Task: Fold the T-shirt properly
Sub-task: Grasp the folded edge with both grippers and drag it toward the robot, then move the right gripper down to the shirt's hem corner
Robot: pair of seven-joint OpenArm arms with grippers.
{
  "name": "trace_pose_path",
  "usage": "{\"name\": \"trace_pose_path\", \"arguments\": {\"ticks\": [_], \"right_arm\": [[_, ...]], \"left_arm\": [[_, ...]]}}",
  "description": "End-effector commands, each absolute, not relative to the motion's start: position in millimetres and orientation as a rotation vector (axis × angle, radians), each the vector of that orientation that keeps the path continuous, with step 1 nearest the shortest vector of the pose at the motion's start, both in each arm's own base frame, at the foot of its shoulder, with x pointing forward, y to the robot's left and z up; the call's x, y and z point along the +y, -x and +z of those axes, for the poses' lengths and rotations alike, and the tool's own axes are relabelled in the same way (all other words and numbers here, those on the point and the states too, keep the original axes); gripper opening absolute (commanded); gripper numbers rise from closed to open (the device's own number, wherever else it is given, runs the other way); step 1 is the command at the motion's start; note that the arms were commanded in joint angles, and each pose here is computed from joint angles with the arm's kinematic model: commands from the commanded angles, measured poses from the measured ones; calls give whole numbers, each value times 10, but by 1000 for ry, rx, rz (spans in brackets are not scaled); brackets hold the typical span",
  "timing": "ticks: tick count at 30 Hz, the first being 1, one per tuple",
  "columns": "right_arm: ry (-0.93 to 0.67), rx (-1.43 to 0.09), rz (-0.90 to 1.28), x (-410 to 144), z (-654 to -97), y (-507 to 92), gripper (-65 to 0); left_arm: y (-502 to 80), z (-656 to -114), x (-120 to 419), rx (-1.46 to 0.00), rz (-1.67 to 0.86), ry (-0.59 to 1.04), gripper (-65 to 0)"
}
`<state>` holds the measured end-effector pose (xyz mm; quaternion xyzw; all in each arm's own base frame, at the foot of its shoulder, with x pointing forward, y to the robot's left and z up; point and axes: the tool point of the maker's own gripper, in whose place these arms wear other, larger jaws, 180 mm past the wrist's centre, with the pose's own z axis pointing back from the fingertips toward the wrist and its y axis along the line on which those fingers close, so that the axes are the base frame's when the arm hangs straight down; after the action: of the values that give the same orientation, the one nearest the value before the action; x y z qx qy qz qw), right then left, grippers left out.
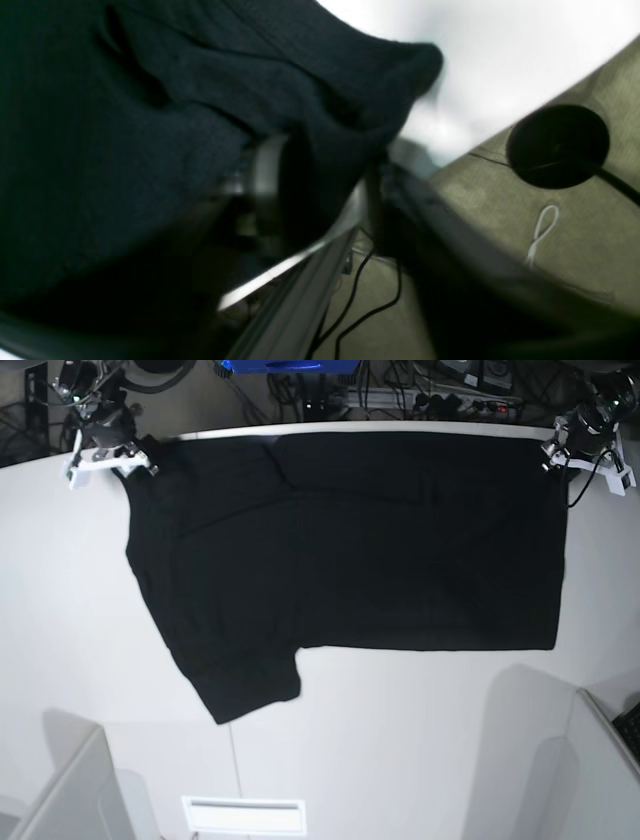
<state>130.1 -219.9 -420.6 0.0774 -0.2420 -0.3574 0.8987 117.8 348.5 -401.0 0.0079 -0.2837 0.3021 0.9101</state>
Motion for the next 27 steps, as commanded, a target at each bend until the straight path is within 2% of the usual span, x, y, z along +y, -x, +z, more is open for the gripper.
{"name": "trace_pose_path", "arguments": {"ticks": [1, 3, 5, 12, 19, 22, 27], "right_arm": [[-150, -541, -731, -2257, -4112, -1352, -318], [-147, -552, -729, -2273, -4077, -1369, -317], [-122, -566, -751, -2389, -4037, -1343, -318], [-44, -630, -800, -2736, -3858, -1308, -318], [-112, -701, -754, -2584, -3757, -1714, -315], [-154, -746, -662, -2458, -3645, -2037, -315], [-217, -855, -504, -2239, -3336, -2675, -315]], "left_arm": [[-1214, -3893, 3576, -622, 612, -41, -222], [-1155, -3832, 3702, -634, 642, -68, -171], [-1084, -3761, 3839, -653, 680, -100, -155], [-976, -3276, 4263, -775, 743, -231, -155], [-1339, -3031, 4169, -880, 688, -216, -168], [-1531, -3027, 4064, -900, 652, -180, -267], [-1765, -3019, 3945, -922, 610, -137, -520]]}}
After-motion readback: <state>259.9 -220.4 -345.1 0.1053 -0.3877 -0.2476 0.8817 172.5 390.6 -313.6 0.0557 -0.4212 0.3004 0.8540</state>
